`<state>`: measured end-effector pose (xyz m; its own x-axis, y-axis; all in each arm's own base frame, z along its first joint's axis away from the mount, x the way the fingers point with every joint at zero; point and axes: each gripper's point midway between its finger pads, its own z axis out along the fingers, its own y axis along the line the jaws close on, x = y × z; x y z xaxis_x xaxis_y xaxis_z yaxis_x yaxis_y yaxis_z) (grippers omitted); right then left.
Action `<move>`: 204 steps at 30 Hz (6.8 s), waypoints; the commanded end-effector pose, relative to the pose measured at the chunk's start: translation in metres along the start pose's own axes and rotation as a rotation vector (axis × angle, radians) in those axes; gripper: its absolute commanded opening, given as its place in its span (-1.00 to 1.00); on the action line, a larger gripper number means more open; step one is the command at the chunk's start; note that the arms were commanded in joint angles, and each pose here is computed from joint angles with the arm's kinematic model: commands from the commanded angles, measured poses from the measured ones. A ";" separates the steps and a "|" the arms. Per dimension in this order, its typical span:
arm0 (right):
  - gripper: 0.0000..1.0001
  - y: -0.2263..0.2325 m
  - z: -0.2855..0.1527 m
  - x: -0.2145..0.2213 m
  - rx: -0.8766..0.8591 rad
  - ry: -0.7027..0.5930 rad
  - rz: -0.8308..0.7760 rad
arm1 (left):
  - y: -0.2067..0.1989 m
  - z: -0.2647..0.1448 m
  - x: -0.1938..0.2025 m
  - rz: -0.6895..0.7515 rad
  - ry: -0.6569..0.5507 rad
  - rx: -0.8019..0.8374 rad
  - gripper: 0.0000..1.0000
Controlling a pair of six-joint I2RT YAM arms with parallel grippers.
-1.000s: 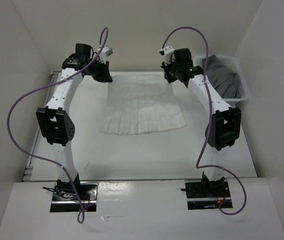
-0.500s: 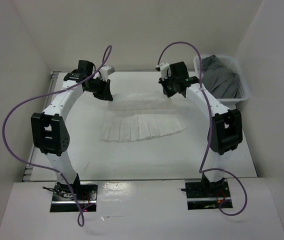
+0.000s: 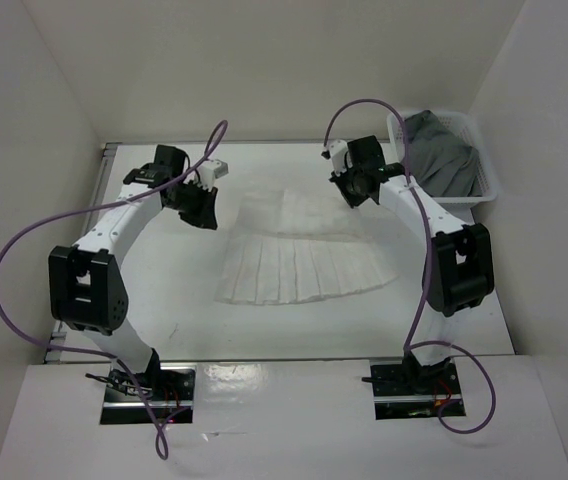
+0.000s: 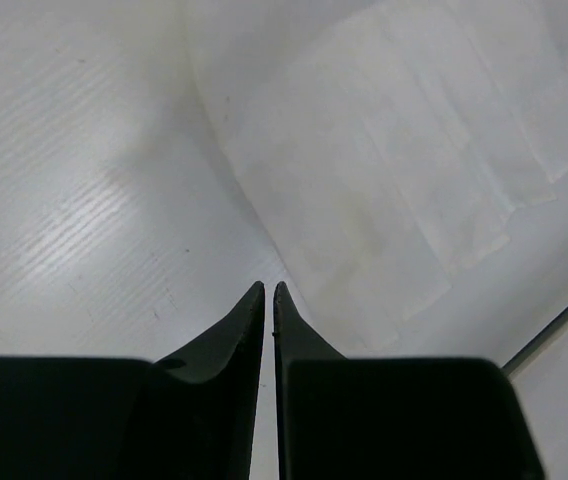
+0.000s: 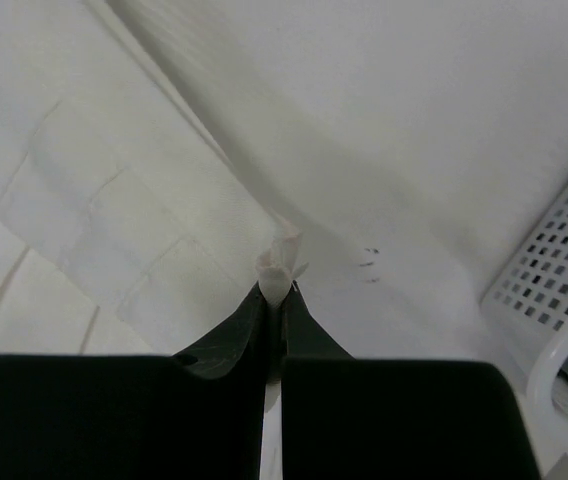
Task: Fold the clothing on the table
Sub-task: Fold the skirt
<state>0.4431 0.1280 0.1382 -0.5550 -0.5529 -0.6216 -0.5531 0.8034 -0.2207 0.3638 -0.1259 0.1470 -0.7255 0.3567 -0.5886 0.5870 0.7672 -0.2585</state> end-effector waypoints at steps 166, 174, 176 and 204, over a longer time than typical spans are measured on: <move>-1.00 -0.044 0.008 -0.072 0.280 -0.094 0.023 | 0.041 0.022 -0.160 -0.020 -0.094 -0.009 -0.92; -1.00 -0.037 0.007 -0.054 0.270 -0.067 0.028 | 0.048 0.029 -0.135 -0.025 -0.139 -0.107 -0.83; -1.00 -0.041 -0.003 -0.058 0.288 -0.083 0.020 | 0.044 0.023 -0.129 -0.015 -0.160 -0.111 -0.83; -1.00 -0.047 -0.062 -0.078 0.308 -0.175 0.019 | 0.047 -0.035 -0.106 -0.006 -0.235 -0.255 -0.83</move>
<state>0.4578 0.1548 0.1889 -0.4667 -0.5301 -0.7080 -0.4789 0.8245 -0.3016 0.4455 -0.1517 0.1865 -0.6527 0.2582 -0.7122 0.5449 0.8132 -0.2045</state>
